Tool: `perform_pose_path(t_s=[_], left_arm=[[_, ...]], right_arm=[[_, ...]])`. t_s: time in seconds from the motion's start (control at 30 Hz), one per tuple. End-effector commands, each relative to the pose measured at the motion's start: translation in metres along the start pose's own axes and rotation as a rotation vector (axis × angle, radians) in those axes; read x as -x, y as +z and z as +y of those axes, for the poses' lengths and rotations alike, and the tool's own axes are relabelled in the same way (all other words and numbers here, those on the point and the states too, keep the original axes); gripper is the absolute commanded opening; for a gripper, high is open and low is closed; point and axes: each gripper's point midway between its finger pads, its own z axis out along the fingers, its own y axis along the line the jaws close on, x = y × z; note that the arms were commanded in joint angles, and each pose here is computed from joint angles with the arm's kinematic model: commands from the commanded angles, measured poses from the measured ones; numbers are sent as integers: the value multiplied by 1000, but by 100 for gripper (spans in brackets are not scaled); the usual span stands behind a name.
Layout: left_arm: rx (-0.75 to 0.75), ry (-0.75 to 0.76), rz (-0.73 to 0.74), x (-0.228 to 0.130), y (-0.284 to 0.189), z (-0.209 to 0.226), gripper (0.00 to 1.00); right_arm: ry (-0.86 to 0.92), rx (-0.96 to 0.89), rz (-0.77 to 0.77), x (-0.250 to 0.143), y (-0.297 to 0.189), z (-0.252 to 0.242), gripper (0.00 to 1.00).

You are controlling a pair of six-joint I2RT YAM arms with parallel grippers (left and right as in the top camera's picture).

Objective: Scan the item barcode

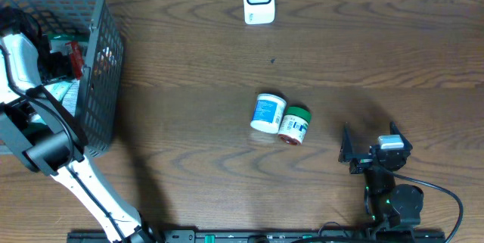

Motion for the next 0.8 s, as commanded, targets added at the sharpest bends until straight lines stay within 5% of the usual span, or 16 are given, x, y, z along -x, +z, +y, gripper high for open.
perform_pose_path(t_s=[0.0,0.63,0.7,0.77], left_arm=[[12,5,50,-12,10,0,84],[9,-101,97,-27,8,-3,93],[13,-145,73,-22,0,-1,87],[16,-180,60,-20,-5,0,68]], right_arm=[[-9,13,2,-1,0,3,99],[-9,14,2,-1,0,4,99],[-9,13,2,-1,0,3,99],[-9,13,2,-1,0,3,99]])
